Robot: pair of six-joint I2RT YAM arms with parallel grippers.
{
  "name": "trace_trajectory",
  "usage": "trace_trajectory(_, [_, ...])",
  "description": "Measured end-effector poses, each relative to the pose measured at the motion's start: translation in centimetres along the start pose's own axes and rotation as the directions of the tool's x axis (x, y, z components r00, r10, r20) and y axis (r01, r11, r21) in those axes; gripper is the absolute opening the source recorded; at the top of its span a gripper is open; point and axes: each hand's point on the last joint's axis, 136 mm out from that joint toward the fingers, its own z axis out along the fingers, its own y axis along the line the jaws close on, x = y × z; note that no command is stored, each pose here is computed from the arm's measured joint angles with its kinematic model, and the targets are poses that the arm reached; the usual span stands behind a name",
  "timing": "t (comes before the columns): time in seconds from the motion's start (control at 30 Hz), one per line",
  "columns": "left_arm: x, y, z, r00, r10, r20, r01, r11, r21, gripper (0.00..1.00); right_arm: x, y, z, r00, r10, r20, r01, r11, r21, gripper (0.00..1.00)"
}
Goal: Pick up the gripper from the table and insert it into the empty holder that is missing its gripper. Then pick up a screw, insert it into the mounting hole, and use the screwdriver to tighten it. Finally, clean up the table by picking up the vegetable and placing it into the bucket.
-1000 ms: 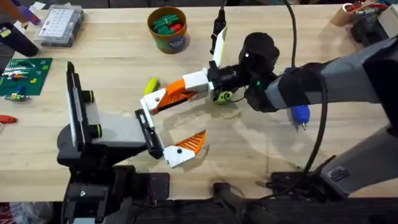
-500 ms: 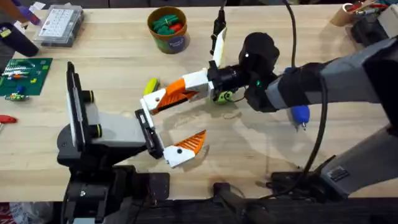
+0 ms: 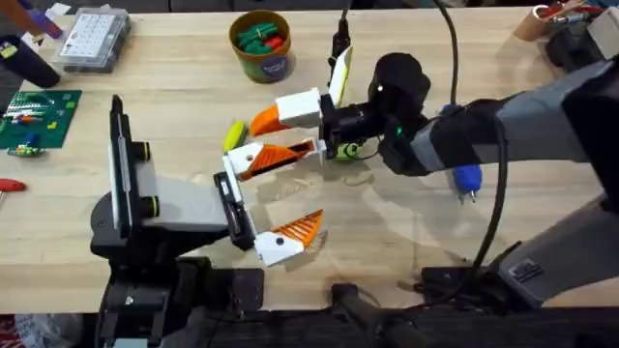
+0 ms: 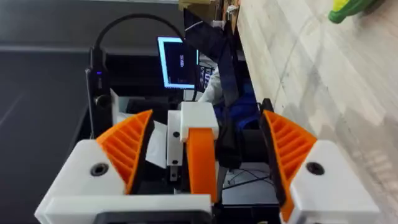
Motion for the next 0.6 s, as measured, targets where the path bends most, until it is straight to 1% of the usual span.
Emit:
trace_trajectory(0.3, [0.0, 0.0, 0.0, 1.000, 0.000, 0.000, 0.000, 1.000, 0.000, 0.986, -0.2, -0.2, 0.0, 1.000, 0.013, 0.010, -0.013, 1.000, 0.007, 0.996])
trace_trajectory(0.47, [0.0, 0.0, 0.0, 1.000, 0.000, 0.000, 0.000, 1.000, 0.000, 0.987, -0.1, -2.2, -0.3, 0.990, 0.133, 0.040, -0.136, 0.987, 0.084, 0.997])
trace_trajectory(0.53, [0.0, 0.0, 0.0, 1.000, 0.000, 0.000, 0.000, 1.000, 0.000, 0.987, -0.1, -2.6, -0.7, 0.987, 0.150, 0.061, -0.157, 0.980, 0.122, 0.997])
trace_trajectory(0.6, [0.0, 0.0, 0.0, 1.000, 0.000, 0.000, 0.000, 1.000, 0.001, 0.987, -0.2, -2.5, -1.4, 0.986, 0.138, 0.090, -0.150, 0.977, 0.153, 0.997])
